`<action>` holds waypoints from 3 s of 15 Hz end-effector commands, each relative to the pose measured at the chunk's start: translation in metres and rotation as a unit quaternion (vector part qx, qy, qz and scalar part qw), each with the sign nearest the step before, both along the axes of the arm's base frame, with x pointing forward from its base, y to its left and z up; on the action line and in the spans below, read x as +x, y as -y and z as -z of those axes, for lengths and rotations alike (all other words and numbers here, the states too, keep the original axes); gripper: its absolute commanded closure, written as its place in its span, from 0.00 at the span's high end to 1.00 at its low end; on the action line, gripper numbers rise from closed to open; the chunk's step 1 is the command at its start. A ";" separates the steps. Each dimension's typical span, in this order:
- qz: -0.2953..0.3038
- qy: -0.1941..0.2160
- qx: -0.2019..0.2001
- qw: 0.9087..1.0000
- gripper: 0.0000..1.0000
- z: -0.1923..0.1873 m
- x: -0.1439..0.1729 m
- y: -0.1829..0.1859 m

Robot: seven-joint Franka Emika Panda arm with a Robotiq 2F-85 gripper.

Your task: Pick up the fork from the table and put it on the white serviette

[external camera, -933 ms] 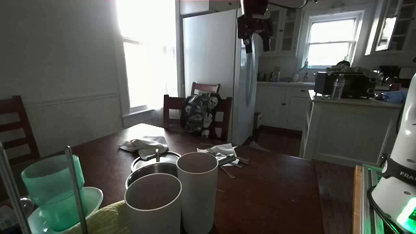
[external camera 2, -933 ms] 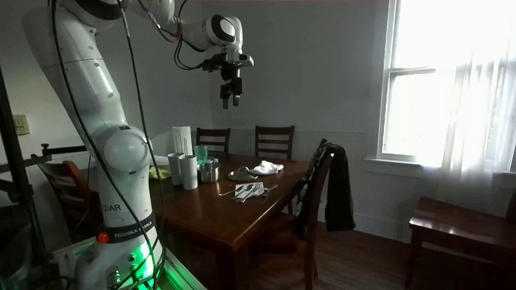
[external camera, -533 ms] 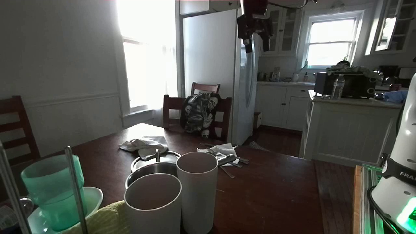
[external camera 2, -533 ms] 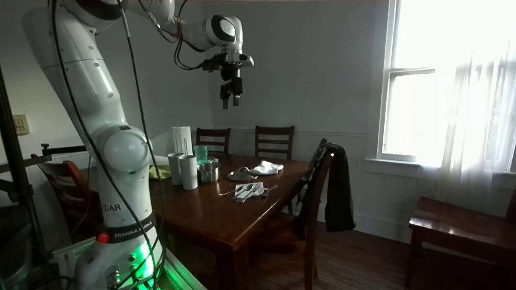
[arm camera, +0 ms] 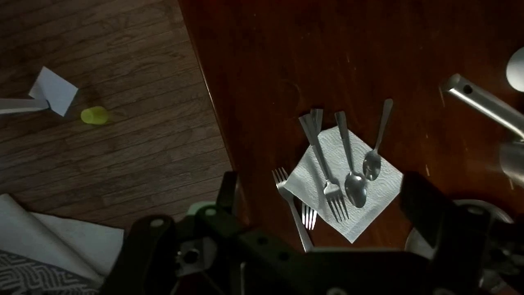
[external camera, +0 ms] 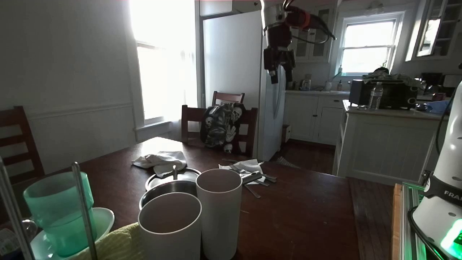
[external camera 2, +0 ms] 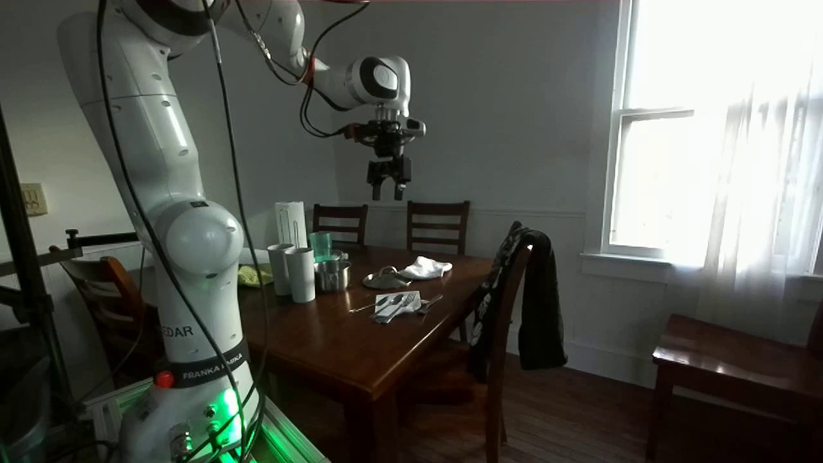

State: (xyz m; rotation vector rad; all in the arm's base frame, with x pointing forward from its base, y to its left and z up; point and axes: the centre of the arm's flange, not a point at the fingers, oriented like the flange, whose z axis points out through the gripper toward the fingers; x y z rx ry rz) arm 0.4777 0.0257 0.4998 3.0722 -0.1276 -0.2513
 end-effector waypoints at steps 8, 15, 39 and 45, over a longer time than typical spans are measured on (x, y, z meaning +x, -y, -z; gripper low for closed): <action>-0.037 0.035 0.024 0.998 1.00 0.162 0.019 0.059; -0.024 0.023 0.021 0.999 1.00 0.184 0.022 0.058; -0.005 0.130 0.057 0.990 0.78 0.287 0.110 0.021; -0.018 0.119 0.061 0.991 0.65 0.300 0.113 0.022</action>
